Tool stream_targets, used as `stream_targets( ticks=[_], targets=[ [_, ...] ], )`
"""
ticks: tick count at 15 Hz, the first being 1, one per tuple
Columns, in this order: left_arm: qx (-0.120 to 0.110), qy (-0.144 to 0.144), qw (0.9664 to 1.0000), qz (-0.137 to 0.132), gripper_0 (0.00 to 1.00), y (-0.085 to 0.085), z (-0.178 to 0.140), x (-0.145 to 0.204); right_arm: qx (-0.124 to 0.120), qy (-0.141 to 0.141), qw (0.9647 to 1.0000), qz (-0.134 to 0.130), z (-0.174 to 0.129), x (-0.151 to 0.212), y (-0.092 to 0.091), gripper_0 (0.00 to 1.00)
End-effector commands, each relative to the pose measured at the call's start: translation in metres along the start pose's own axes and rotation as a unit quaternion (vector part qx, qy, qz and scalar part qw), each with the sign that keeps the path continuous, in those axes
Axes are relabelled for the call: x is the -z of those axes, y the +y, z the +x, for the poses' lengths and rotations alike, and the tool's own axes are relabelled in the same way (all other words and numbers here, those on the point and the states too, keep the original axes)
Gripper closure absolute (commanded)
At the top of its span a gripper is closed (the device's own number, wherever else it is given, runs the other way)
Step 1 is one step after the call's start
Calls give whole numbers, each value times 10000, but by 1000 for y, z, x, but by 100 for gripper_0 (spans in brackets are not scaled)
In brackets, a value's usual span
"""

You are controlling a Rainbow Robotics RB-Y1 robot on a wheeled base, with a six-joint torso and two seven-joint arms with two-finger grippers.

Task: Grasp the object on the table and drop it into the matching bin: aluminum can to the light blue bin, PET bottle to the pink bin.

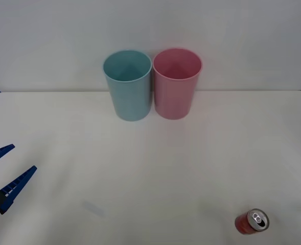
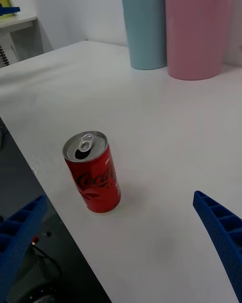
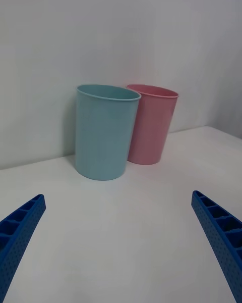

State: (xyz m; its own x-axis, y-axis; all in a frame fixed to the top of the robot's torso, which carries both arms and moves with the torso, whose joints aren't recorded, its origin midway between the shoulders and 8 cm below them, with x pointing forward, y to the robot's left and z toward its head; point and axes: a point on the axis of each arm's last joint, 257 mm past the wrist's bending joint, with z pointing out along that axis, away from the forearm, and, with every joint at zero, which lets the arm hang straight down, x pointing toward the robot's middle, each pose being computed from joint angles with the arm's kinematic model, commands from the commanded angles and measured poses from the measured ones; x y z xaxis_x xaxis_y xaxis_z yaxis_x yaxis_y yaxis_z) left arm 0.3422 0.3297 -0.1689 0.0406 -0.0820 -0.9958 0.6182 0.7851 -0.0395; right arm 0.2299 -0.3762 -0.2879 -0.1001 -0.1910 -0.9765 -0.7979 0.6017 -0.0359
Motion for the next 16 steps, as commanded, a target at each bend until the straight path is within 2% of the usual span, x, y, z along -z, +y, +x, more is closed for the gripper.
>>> stream_targets(
  ticks=[1,9,12,16],
  targets=[
    [0,0,10000,0,0,0,0,0,114,-66,9999,39,9,-5,8,0],
    [0,0,10000,0,0,0,0,0,185,-343,9992,-13,25,-50,34,0],
    [0,0,10000,0,0,0,0,0,272,-416,9988,-9,27,-67,36,0],
    [0,0,10000,0,0,0,0,0,389,-365,9985,95,32,-88,29,0]
  ],
)
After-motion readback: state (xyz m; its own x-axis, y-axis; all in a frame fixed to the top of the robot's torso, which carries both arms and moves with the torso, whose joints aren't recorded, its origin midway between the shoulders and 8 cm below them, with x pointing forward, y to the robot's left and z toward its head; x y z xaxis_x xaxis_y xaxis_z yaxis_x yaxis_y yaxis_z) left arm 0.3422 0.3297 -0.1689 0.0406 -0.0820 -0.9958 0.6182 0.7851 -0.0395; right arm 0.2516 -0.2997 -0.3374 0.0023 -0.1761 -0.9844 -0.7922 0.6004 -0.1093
